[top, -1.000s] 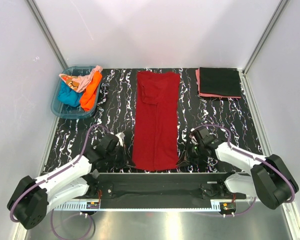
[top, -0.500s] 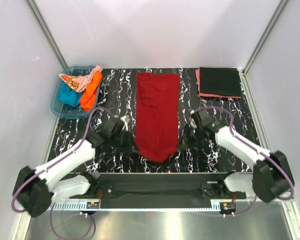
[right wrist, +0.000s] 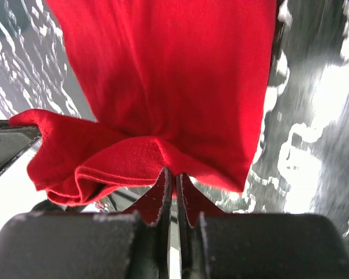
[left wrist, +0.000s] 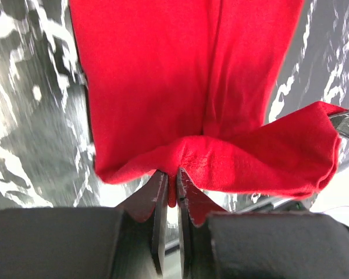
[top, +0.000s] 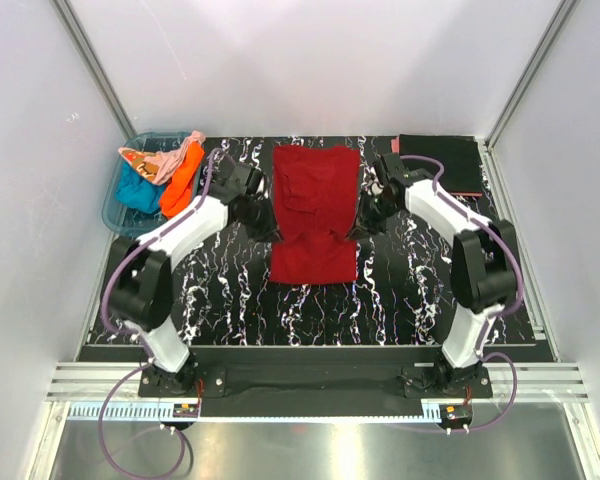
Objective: Fold and stack the t-shirts
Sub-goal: Fold the tshirt
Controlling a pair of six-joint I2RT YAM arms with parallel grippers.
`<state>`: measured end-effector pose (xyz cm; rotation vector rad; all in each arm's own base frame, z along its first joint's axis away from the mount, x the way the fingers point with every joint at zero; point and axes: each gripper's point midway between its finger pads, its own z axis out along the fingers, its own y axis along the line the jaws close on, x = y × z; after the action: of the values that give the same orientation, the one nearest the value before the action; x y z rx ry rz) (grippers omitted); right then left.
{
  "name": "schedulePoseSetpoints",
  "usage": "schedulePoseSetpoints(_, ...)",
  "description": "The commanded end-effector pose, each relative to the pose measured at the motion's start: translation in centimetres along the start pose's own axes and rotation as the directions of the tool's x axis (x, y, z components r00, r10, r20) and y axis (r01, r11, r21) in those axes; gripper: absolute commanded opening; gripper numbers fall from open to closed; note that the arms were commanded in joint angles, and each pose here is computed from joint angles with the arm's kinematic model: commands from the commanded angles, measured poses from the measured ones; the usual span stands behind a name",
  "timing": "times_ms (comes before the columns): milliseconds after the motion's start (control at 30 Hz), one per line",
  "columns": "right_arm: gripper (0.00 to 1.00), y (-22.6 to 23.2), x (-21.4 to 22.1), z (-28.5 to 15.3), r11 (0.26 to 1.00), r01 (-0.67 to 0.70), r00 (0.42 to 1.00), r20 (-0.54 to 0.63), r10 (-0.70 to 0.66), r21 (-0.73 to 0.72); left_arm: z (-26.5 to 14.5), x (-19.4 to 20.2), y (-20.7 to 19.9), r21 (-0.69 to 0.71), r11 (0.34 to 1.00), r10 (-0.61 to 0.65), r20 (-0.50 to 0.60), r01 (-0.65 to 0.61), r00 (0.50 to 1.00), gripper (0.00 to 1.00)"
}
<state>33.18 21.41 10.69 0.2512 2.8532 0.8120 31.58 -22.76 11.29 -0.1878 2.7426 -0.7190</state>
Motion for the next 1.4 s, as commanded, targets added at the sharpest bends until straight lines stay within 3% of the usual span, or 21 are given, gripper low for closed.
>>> schedulePoseSetpoints(0, 0.0, 0.0, -1.9, 0.5, 1.0, 0.03, 0.999, -0.031, -0.03, -0.001, 0.3, -2.4, -1.1, 0.036, 0.998, 0.044, -0.011, -0.043, 0.999, 0.13)
schedulePoseSetpoints(433, 0.0, -0.4, -7.1, 2.9, 0.999, 0.009, 0.998, -0.066, -0.011, -0.034, 4.2, -7.0, 0.0, 0.019, 1.0, -0.01, -0.049, 0.011, 0.999, 0.15)
schedulePoseSetpoints(1367, 0.08, -2.6, -9.5, 5.8, 0.999, -0.051, 0.993, -0.104, 0.049, -0.015, 6.9, -10.0, 2.0, 0.008, 0.999, -0.041, -0.049, 0.041, 0.998, 0.2)
